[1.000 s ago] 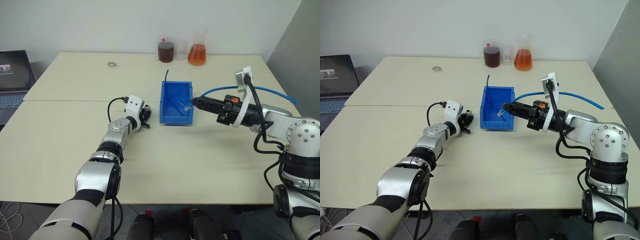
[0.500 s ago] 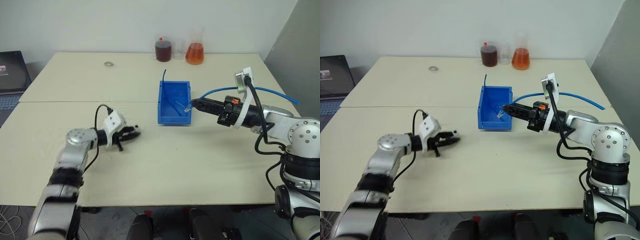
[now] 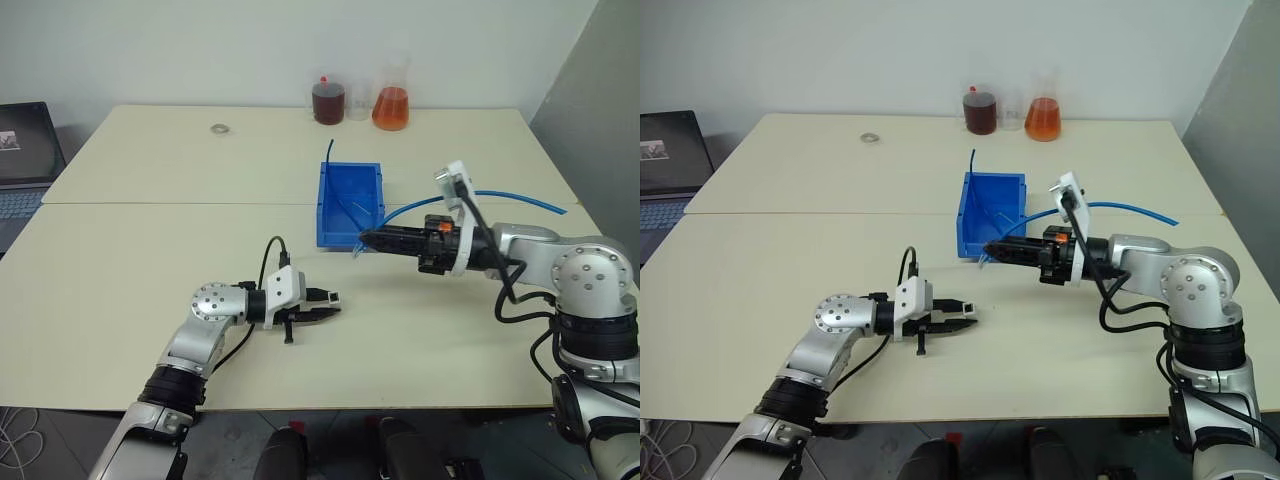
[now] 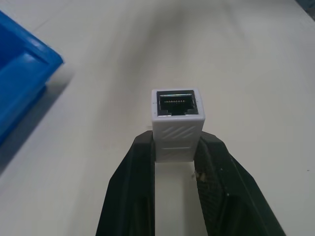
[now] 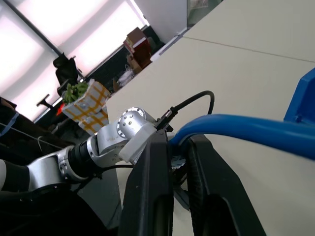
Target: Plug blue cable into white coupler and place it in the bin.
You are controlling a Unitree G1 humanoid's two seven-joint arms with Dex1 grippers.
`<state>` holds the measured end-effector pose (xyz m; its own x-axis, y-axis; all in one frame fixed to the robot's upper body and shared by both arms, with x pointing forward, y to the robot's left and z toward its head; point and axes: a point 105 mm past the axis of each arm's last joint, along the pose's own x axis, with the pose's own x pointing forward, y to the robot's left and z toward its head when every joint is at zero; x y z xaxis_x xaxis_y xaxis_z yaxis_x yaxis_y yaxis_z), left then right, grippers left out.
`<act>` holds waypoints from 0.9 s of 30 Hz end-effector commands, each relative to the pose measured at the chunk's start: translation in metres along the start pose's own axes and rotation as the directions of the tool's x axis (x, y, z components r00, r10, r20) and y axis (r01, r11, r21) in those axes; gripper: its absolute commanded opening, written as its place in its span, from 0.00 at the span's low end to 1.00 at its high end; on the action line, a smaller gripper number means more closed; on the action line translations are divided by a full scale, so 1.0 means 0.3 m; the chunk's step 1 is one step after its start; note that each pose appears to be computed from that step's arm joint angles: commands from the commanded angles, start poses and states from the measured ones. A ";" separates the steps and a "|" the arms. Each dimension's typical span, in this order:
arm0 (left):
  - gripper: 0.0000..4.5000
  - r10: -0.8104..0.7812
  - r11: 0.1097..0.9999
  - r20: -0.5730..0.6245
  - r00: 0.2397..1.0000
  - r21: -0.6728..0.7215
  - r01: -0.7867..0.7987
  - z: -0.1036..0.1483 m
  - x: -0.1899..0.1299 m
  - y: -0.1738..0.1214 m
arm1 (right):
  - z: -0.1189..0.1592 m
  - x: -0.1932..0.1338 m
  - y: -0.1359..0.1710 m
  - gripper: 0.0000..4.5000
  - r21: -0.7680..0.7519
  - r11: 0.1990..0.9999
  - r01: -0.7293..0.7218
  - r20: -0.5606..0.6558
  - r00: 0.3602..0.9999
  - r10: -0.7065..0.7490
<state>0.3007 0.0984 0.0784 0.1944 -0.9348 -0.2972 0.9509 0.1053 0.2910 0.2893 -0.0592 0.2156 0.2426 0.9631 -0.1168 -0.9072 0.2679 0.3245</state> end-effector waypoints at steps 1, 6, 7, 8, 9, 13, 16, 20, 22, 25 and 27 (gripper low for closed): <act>0.17 -0.079 0.996 -0.016 0.997 0.039 0.080 -0.018 -0.001 -0.035 | -0.038 0.011 0.022 0.03 -0.154 0.987 -0.056 -0.065 0.997 0.046; 0.17 -0.108 0.994 -0.017 0.994 -0.002 0.108 -0.030 -0.006 -0.043 | -0.112 0.037 0.032 0.03 -0.319 0.938 -0.135 -0.174 0.981 0.082; 0.17 -0.106 0.994 -0.018 0.994 -0.005 0.106 -0.032 -0.005 -0.042 | -0.136 0.048 0.031 0.03 -0.360 0.920 -0.154 -0.199 0.976 0.086; 0.17 -0.105 0.994 -0.019 0.994 -0.006 0.105 -0.034 -0.003 -0.041 | -0.157 0.056 0.029 0.03 -0.385 0.907 -0.170 -0.216 0.972 0.090; 0.17 -0.103 0.995 -0.017 0.994 -0.007 0.103 -0.034 -0.001 -0.041 | -0.171 0.063 0.027 0.03 -0.408 0.895 -0.179 -0.224 0.970 0.092; 0.17 -0.102 0.995 -0.012 0.995 -0.014 0.102 -0.031 0.004 -0.042 | -0.192 0.087 0.014 0.03 -0.495 0.847 -0.195 -0.230 0.969 0.089; 0.17 -0.077 0.997 -0.020 0.997 -0.014 0.077 -0.035 -0.001 -0.030 | -0.208 0.102 0.000 0.03 -0.534 0.821 -0.204 -0.238 0.967 0.086; 0.17 -0.069 0.998 -0.022 0.997 -0.013 0.069 -0.037 -0.004 -0.028 | -0.232 0.110 -0.026 0.03 -0.549 0.811 -0.205 -0.244 0.967 0.079; 0.17 -0.062 0.998 -0.023 0.998 -0.009 0.062 -0.037 -0.005 -0.025 | -0.236 0.116 -0.033 0.03 -0.549 0.810 -0.206 -0.246 0.966 0.079; 0.17 -0.058 0.998 -0.020 0.998 -0.007 0.058 -0.034 -0.002 -0.022 | -0.245 0.122 -0.042 0.03 -0.546 0.809 -0.216 -0.262 0.962 0.080; 0.17 -0.058 0.998 -0.018 0.998 -0.007 0.058 -0.031 0.001 -0.022 | -0.250 0.126 -0.046 0.03 -0.541 0.812 -0.220 -0.269 0.960 0.081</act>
<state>0.2944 0.1010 0.0666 0.1290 -0.9350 -0.3304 0.9649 0.0416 0.2592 0.2859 -0.0324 0.1285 0.0834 0.9341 -0.3471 -0.9830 0.0199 -0.1828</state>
